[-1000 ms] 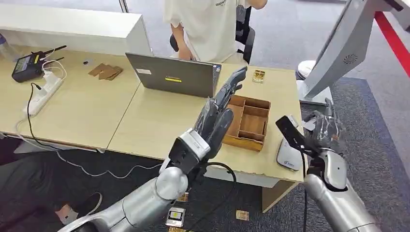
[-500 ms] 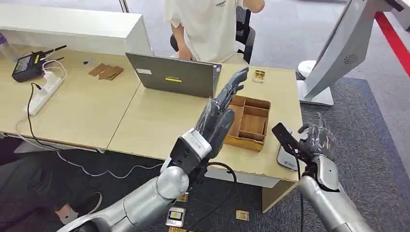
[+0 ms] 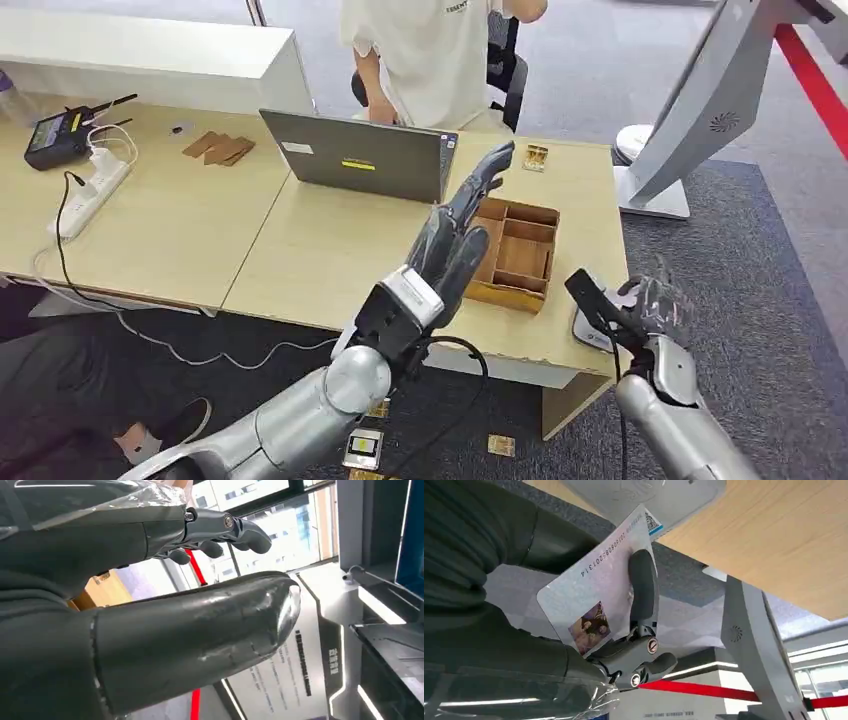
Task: Pass the card to the sensor for recognition and then transmit it.
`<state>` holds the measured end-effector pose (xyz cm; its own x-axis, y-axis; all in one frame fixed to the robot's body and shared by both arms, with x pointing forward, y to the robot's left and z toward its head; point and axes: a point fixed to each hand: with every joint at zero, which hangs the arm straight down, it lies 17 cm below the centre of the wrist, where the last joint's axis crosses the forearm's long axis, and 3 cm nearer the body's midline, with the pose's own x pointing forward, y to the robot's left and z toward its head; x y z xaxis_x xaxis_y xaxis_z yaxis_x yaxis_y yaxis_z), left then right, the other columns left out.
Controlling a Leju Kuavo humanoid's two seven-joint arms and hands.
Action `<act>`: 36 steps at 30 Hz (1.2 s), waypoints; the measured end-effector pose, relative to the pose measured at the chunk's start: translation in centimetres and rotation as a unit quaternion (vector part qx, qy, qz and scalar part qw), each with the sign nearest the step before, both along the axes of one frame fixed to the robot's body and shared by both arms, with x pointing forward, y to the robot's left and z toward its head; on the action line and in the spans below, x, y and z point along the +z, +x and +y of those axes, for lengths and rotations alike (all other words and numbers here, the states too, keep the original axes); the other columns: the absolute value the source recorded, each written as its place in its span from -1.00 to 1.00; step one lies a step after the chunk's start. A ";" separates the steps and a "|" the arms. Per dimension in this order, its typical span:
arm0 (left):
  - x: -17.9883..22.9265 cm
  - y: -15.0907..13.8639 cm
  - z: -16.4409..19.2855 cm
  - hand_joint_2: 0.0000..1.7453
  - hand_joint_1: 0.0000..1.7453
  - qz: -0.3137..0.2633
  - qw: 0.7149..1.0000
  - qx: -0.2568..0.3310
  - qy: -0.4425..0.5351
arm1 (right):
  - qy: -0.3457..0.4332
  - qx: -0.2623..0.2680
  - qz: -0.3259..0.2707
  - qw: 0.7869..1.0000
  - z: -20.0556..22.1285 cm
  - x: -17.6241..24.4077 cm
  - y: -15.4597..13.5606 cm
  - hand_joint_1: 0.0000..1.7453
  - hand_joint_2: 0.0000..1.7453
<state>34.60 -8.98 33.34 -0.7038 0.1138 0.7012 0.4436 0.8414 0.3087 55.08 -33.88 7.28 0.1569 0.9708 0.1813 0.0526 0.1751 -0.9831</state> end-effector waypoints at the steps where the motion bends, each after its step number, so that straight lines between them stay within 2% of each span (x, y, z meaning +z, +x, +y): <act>1: 0.0 0.0 0.0 -1.00 -1.00 0.000 1.000 0.000 0.001 | 0.000 -0.001 0.002 1.000 -0.1 -0.2 -0.1 1.00 1.00; 20: -0.5 -0.2 -0.4 -1.00 -1.00 0.006 1.000 -0.003 0.010 | -0.007 0.000 0.029 1.000 0.3 -2.8 -1.6 1.00 1.00; 36: -0.7 -0.5 -0.6 -1.00 -1.00 0.008 1.000 -0.013 0.012 | -0.005 -0.001 0.033 0.999 0.4 -3.3 -1.7 1.00 1.00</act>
